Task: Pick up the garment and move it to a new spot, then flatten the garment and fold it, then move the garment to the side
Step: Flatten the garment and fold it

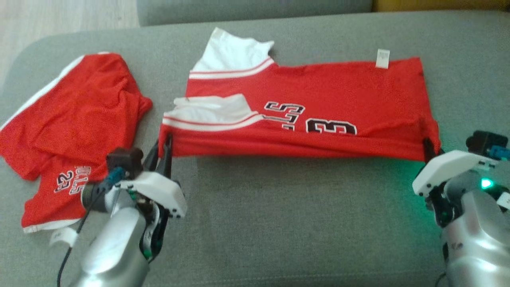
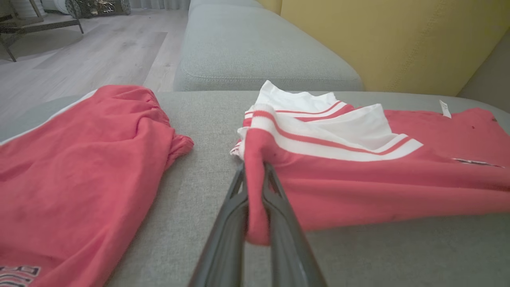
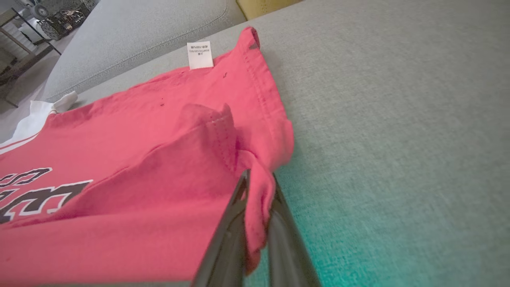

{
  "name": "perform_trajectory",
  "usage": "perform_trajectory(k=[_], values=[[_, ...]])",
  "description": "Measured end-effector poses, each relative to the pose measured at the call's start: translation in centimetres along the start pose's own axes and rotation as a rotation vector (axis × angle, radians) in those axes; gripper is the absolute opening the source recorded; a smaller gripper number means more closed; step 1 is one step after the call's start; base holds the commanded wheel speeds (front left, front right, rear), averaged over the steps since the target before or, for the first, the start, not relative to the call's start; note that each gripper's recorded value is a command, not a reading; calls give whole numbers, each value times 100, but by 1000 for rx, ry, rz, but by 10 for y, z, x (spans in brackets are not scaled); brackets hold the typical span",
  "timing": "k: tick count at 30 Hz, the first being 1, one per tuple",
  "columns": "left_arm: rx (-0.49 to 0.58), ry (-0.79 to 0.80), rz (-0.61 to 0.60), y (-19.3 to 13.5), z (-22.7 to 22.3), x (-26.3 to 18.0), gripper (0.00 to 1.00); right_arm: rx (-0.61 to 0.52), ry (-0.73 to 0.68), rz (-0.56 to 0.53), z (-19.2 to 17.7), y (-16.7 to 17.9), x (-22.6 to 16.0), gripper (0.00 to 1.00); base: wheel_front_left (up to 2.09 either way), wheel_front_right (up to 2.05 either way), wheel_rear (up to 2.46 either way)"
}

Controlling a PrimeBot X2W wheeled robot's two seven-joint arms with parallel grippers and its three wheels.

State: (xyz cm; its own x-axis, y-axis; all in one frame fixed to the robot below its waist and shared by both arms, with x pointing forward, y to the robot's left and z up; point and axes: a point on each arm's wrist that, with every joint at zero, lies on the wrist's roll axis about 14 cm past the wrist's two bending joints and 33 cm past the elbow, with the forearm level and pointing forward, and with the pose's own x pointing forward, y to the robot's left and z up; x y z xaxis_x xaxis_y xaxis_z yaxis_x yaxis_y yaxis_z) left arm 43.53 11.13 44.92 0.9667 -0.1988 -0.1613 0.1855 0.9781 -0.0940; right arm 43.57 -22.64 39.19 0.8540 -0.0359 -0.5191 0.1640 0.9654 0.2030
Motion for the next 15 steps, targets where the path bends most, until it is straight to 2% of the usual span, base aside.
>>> perform_trajectory(k=[8, 15], values=[[-35, 136, -25, -6, -33, -40, 0, 0, 6, 42, -10, 3, -31, 0, 0, 0, 0], [-55, 256, -85, -17, -61, -82, 0, 10, 48, 59, -24, -9, -60, 0, 0, 0, 0]])
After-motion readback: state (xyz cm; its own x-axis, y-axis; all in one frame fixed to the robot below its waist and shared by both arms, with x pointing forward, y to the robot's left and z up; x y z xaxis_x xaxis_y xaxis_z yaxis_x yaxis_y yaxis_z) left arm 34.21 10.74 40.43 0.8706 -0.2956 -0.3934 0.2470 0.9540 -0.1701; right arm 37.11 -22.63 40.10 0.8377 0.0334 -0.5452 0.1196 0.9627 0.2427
